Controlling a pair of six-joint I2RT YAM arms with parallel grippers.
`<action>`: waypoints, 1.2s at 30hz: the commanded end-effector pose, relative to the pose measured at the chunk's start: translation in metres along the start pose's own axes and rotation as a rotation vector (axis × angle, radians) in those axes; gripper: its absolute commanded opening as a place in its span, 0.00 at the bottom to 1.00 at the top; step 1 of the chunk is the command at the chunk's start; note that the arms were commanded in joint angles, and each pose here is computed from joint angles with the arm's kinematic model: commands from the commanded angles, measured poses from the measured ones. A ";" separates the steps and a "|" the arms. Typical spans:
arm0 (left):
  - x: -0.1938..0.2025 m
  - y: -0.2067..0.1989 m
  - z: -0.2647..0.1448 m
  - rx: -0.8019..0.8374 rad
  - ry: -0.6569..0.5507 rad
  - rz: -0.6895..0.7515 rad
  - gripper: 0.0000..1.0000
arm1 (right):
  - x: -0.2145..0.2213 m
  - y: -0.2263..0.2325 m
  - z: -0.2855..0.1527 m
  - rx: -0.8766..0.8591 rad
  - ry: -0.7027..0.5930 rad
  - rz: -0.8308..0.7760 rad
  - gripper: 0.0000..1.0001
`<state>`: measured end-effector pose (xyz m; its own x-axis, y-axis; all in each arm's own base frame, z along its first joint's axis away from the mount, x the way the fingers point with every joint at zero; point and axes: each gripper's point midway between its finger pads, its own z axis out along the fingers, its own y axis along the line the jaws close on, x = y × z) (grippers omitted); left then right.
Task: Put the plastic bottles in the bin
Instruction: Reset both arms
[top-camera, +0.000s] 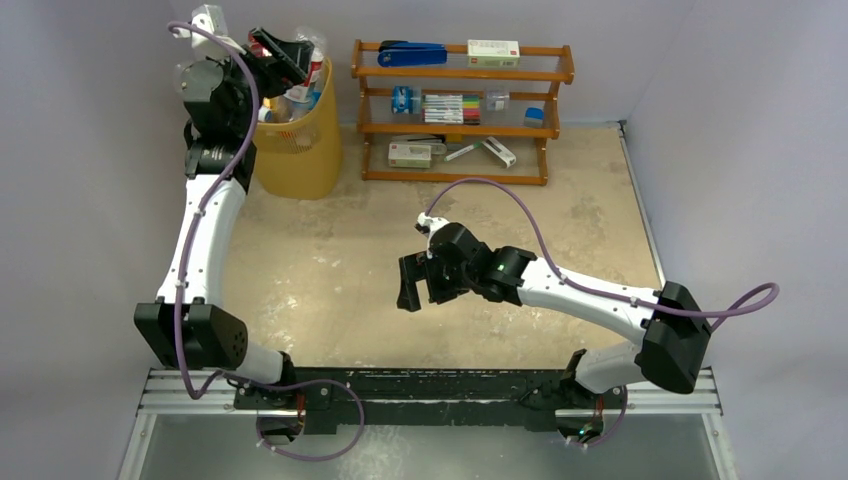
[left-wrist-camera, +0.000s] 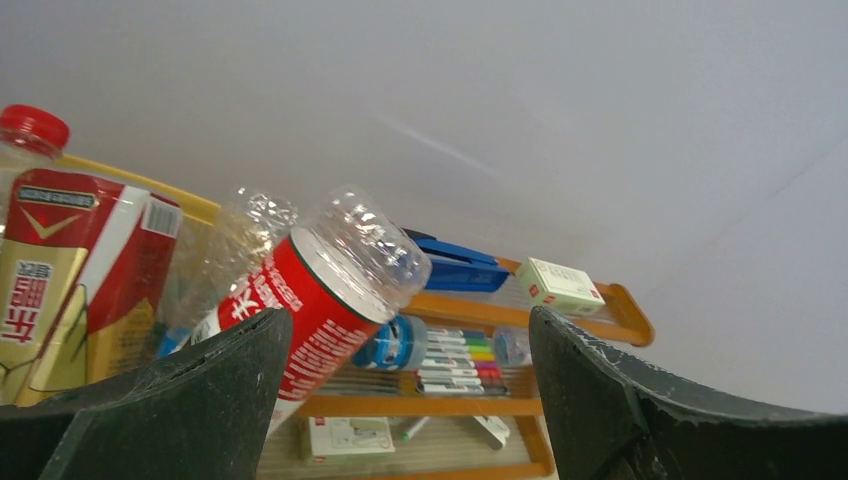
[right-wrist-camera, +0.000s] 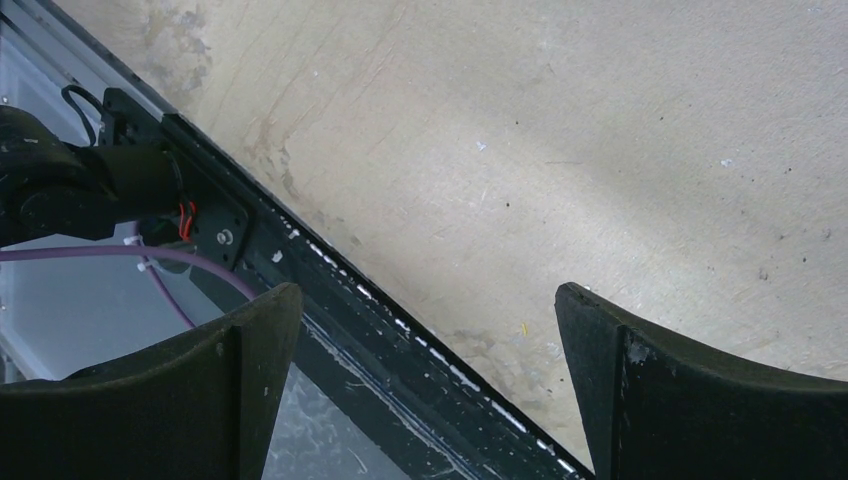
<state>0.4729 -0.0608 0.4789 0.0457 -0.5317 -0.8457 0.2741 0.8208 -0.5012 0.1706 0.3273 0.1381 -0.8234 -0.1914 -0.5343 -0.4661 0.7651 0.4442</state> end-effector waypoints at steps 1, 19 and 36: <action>-0.022 -0.040 -0.028 0.126 -0.020 -0.035 0.88 | -0.014 0.009 -0.011 -0.017 -0.041 0.010 1.00; 0.109 0.000 -0.090 0.015 0.315 -0.143 0.88 | -0.124 -0.054 -0.095 0.159 -0.324 0.045 1.00; 0.260 0.143 -0.130 -0.427 0.389 -0.193 0.89 | -0.186 -0.224 -0.205 0.683 -0.737 0.224 1.00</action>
<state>0.3873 -0.0720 0.1757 -0.4509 -0.6145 -0.6473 -0.1277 0.7622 -0.6346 0.3474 0.1084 0.2719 -0.4916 0.2437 -0.8360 0.0452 0.9659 0.2549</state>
